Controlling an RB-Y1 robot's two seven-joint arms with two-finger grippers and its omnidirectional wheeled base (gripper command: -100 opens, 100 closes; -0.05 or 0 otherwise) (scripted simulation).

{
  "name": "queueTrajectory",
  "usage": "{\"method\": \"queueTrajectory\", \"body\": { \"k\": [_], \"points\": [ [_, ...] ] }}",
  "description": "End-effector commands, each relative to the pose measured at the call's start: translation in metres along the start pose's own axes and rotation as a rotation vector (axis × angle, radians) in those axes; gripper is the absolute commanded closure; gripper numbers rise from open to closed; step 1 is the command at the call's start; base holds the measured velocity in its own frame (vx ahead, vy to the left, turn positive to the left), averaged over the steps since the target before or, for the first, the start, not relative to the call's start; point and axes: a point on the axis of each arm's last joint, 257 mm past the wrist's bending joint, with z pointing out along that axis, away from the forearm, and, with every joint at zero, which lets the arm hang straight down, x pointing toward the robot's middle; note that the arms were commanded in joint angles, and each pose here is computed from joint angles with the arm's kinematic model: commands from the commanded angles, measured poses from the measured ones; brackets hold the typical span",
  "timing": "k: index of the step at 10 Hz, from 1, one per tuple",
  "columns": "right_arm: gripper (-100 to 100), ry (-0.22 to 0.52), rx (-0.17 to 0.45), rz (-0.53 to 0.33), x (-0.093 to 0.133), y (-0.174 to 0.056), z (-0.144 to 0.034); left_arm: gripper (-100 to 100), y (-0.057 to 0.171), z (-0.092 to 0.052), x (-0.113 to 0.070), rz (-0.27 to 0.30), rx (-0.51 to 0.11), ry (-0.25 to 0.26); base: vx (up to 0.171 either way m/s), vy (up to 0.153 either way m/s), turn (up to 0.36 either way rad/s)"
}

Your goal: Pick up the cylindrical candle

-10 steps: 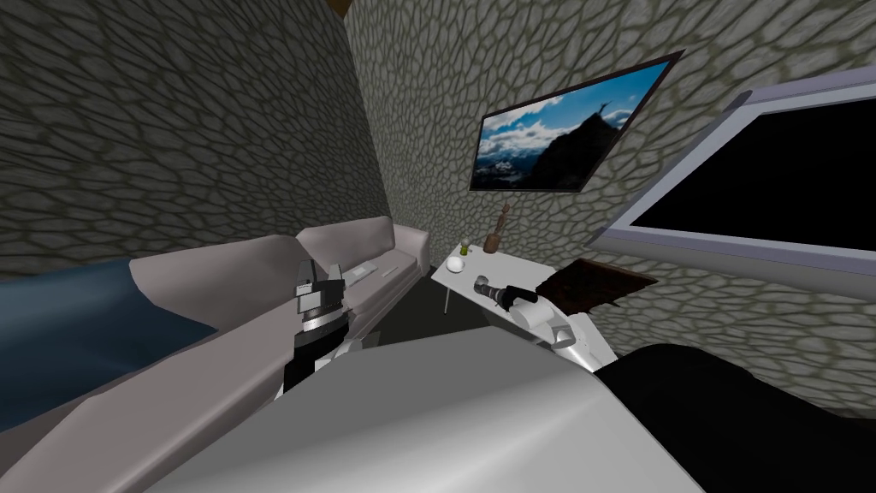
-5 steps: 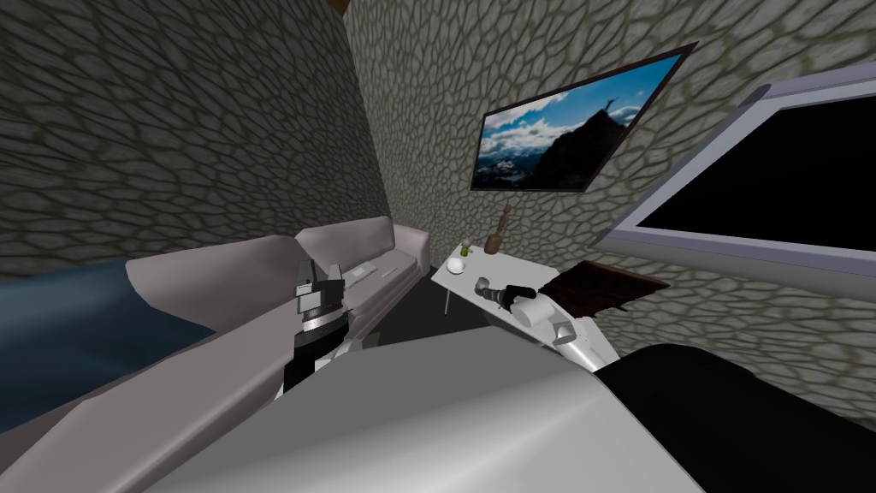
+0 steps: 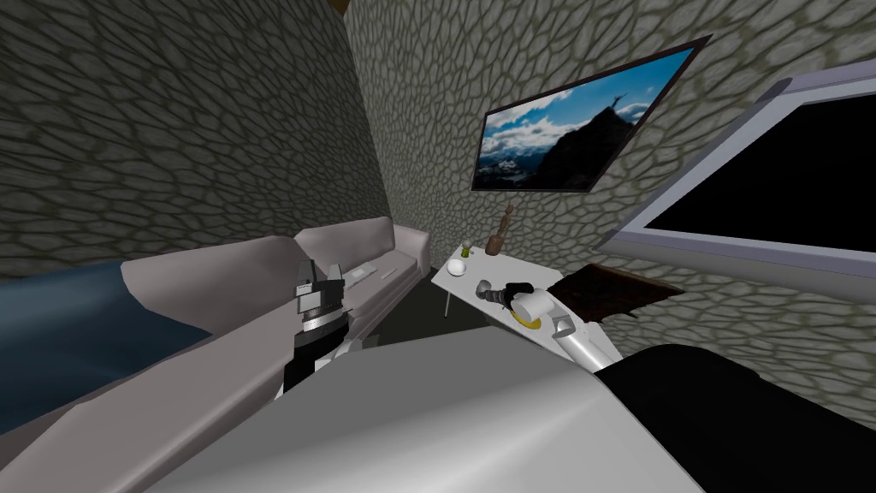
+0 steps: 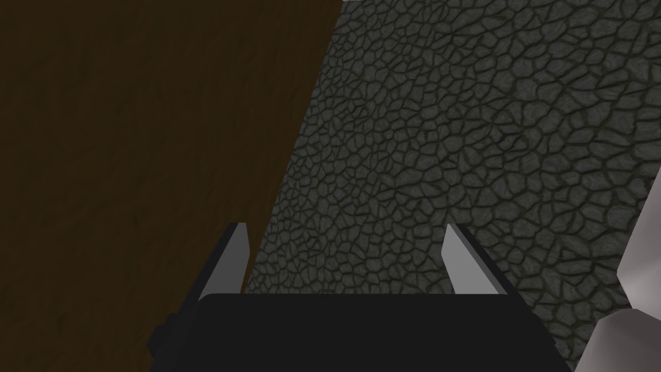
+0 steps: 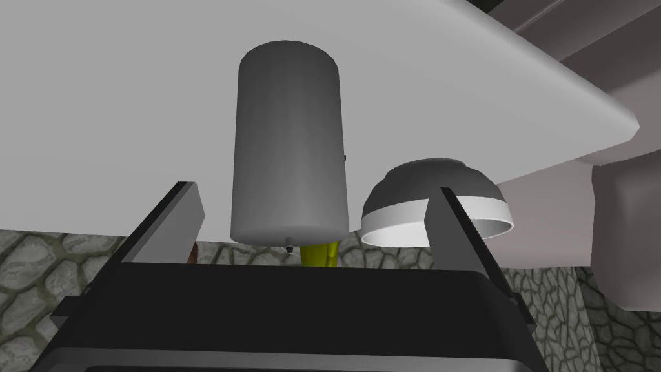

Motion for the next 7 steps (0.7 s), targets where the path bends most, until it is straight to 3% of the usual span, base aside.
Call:
{"method": "queueTrajectory", "body": {
  "k": [1, 6, 7],
  "points": [
    [-100, 0.035, 0.017, -0.045, 0.003, -0.007, -0.001, 0, 0.000, 0.000, 0.000, 0.000, 0.000, 0.000, 0.050, 0.001, 0.005],
    [-100, 0.114, 0.068, -0.184, 0.002, -0.028, -0.007, 0, 0.000, 0.000, 0.000, 0.000, 0.000, 0.000, 0.067, -0.007, 0.010],
    [-100, 0.104, 0.061, -0.166, 0.003, -0.024, -0.005, 0, 0.000, 0.000, 0.000, 0.000, 0.000, 0.000, 0.033, -0.002, 0.007]
  ]
}}
